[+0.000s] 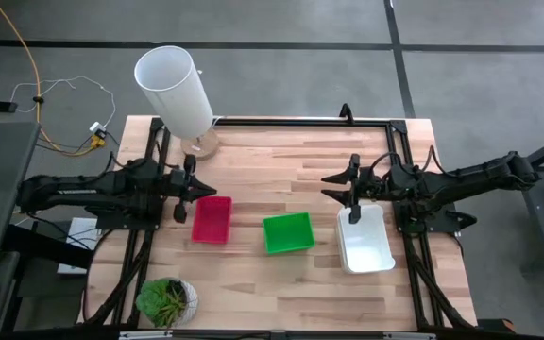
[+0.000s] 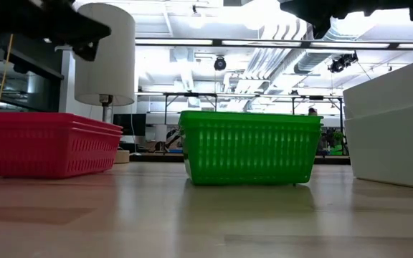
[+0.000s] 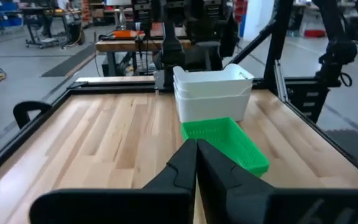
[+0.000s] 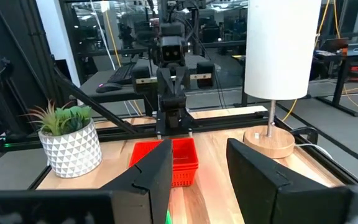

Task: Stack baskets by color
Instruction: Return to Home Position

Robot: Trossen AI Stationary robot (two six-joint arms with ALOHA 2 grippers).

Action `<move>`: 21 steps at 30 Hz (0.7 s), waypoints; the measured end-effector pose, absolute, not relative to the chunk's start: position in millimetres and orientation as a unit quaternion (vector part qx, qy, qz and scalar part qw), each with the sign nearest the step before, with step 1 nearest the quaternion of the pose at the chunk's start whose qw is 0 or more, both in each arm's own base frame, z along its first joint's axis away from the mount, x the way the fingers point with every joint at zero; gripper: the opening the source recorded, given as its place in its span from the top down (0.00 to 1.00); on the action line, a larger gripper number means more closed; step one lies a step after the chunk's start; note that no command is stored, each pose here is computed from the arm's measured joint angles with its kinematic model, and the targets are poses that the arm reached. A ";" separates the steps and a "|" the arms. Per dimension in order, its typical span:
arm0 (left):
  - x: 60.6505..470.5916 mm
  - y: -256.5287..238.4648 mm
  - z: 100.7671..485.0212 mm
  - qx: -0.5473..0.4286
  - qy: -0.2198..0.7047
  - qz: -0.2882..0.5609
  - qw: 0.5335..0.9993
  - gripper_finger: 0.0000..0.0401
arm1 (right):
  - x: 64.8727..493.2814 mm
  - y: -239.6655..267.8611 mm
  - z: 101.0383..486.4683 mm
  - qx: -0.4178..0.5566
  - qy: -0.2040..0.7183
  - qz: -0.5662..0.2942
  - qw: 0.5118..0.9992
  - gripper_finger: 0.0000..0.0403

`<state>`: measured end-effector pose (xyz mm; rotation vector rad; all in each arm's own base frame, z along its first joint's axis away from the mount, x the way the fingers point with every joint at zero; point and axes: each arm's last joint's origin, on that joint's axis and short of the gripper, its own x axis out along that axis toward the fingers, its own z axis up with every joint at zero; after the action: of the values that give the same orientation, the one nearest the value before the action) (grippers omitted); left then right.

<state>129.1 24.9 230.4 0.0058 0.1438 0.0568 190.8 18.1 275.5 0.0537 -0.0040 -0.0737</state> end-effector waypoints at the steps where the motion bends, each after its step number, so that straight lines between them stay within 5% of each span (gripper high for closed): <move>1: 127.1 23.9 225.8 -0.001 0.068 0.029 0.997 1.00 | 190.8 18.1 275.5 0.028 -0.002 -0.037 0.999 0.66; 21: 103.7 15.1 158.9 -0.050 0.045 0.050 0.997 1.00 | 169.4 15.8 286.3 0.073 -0.018 -0.029 0.997 0.66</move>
<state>103.7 15.1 158.9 -0.0998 0.0895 0.0997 169.4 15.8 286.3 0.1461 -0.0356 -0.0576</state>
